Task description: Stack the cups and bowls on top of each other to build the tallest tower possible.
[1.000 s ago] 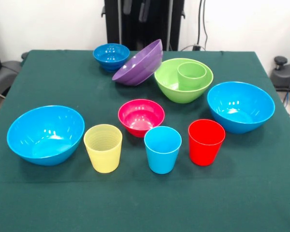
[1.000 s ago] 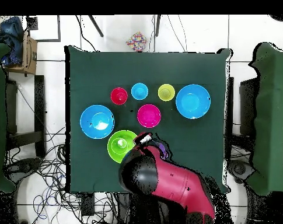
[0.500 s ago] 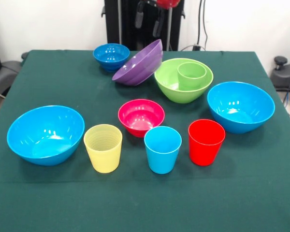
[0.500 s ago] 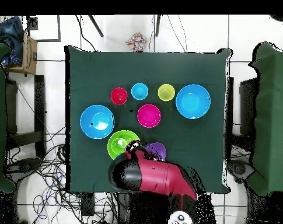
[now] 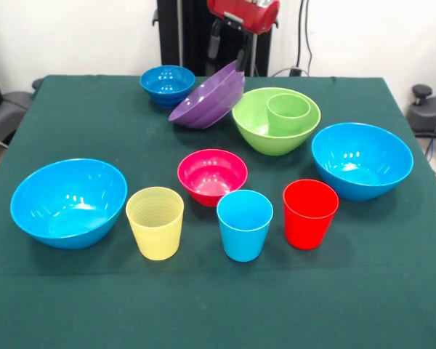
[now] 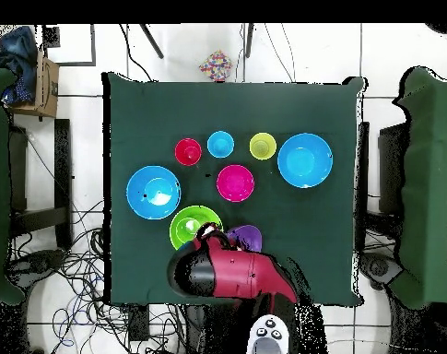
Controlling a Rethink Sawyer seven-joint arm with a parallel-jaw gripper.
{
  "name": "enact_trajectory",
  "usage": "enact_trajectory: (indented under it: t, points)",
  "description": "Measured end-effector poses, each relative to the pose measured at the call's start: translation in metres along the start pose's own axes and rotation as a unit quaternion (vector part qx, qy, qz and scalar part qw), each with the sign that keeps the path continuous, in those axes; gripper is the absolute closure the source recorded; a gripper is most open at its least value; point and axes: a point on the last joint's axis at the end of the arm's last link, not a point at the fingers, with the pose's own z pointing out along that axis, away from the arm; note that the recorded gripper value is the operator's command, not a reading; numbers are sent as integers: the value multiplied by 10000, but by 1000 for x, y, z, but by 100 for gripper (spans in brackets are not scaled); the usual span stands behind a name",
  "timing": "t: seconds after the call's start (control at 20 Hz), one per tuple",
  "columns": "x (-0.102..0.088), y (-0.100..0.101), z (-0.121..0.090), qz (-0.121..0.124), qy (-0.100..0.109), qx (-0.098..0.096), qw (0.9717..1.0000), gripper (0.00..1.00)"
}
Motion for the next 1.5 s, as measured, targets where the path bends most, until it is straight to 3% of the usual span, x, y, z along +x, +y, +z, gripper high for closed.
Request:
enact_trajectory:
  t: [0.15, 0.45, 0.75, 0.85, 1.0, 1.5]
  points:
    - [-13, -8, 5, 186, -196, -200, 9994, 0]
    - [-32, -38, 3, 447, -565, -317, 9969, 0]
    - [-33, -71, -9, 493, -782, -239, 9954, 0]
    - [-28, -80, -14, 435, -845, -102, 9954, 0]
    - [-17, -79, -19, 292, -881, 29, 9957, 0]
    - [2, -59, -12, 155, -721, 2, 9973, 0]
